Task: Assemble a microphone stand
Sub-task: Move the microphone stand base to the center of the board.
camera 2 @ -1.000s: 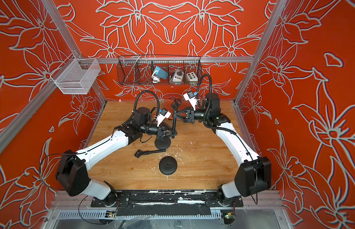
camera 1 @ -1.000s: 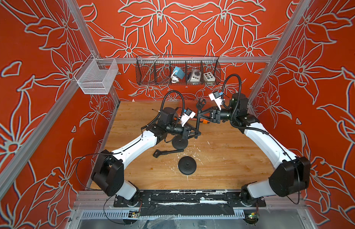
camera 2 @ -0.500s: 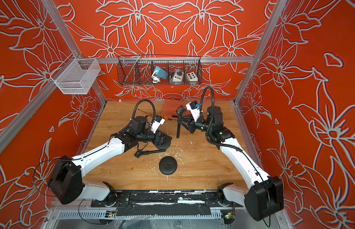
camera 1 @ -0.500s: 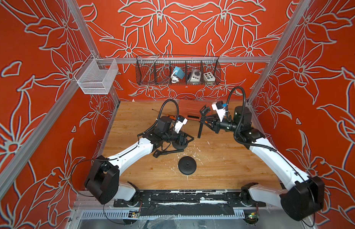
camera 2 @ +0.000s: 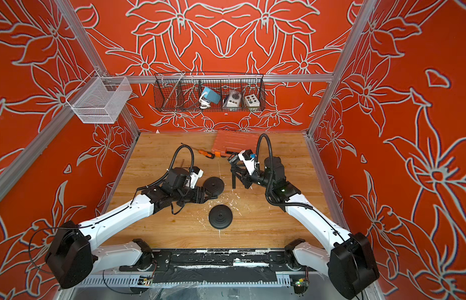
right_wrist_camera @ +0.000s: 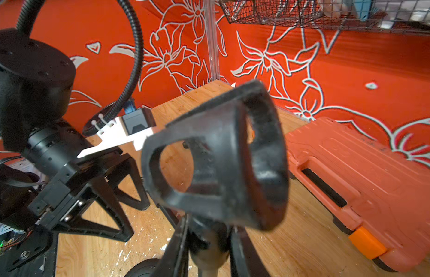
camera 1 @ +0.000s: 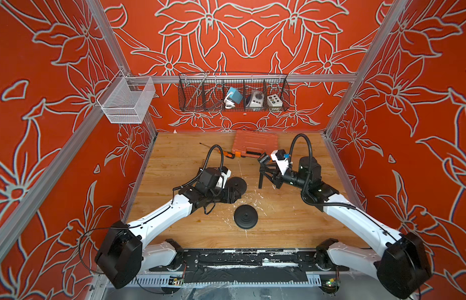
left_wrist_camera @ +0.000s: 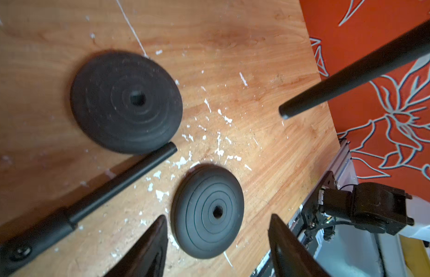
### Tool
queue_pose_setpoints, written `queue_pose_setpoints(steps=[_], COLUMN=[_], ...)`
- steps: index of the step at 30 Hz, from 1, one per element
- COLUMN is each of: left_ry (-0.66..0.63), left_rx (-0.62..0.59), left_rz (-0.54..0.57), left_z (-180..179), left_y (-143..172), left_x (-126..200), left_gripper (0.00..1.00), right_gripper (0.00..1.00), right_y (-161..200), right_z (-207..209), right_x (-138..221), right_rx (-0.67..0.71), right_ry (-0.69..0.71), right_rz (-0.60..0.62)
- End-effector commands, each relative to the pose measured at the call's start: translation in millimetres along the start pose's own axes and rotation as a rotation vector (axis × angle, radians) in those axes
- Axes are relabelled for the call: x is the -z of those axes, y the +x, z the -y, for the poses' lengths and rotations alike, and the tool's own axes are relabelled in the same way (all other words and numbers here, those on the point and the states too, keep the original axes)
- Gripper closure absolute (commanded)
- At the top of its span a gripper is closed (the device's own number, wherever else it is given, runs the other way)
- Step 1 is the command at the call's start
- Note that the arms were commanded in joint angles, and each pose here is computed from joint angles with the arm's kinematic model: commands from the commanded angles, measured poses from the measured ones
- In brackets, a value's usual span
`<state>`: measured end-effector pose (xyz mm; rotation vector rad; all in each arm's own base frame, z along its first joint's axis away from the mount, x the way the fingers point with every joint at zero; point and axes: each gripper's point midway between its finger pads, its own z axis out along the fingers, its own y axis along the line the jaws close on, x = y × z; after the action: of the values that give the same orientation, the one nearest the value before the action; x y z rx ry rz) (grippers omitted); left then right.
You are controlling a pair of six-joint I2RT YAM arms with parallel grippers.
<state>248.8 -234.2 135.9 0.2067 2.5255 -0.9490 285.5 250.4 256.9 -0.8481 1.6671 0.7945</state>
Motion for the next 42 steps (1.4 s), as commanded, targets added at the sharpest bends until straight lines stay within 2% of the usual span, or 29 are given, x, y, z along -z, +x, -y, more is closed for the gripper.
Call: queue_pose_setpoints(steps=[1,5,10,13,25,33,42], left_ry=[-0.052,-0.076,-0.119,-0.099,-0.018,0.017,0.063], left_rx=[0.143,0.191,0.242,0.285,0.317,0.331,0.278], left_rz=[-0.133,-0.235,-0.294,-0.328,-0.425,-0.432,-0.332], left_z=[-10,-13,-19,-17,2,11,30], left_y=[37,65,88,99,119,115,68], left_x=[-5,-11,-10,-14,-42,-69,-101], left_gripper=[0.35,0.33,0.31,0.30,0.30,0.31,0.31], right_gripper=[1.00,1.00,1.00,1.00,1.00,1.00,1.00], right_y=[-5,5,11,12,17,22,31], right_z=[-5,-5,-2,-1,3,4,7], right_x=[6,11,15,16,13,16,16], right_rx=[0.031,0.021,0.018,0.016,0.014,0.045,0.055], right_ry=[0.012,0.032,0.066,0.072,0.089,0.101,0.120], right_rz=[0.055,0.045,0.022,0.022,0.010,-0.004,-0.024])
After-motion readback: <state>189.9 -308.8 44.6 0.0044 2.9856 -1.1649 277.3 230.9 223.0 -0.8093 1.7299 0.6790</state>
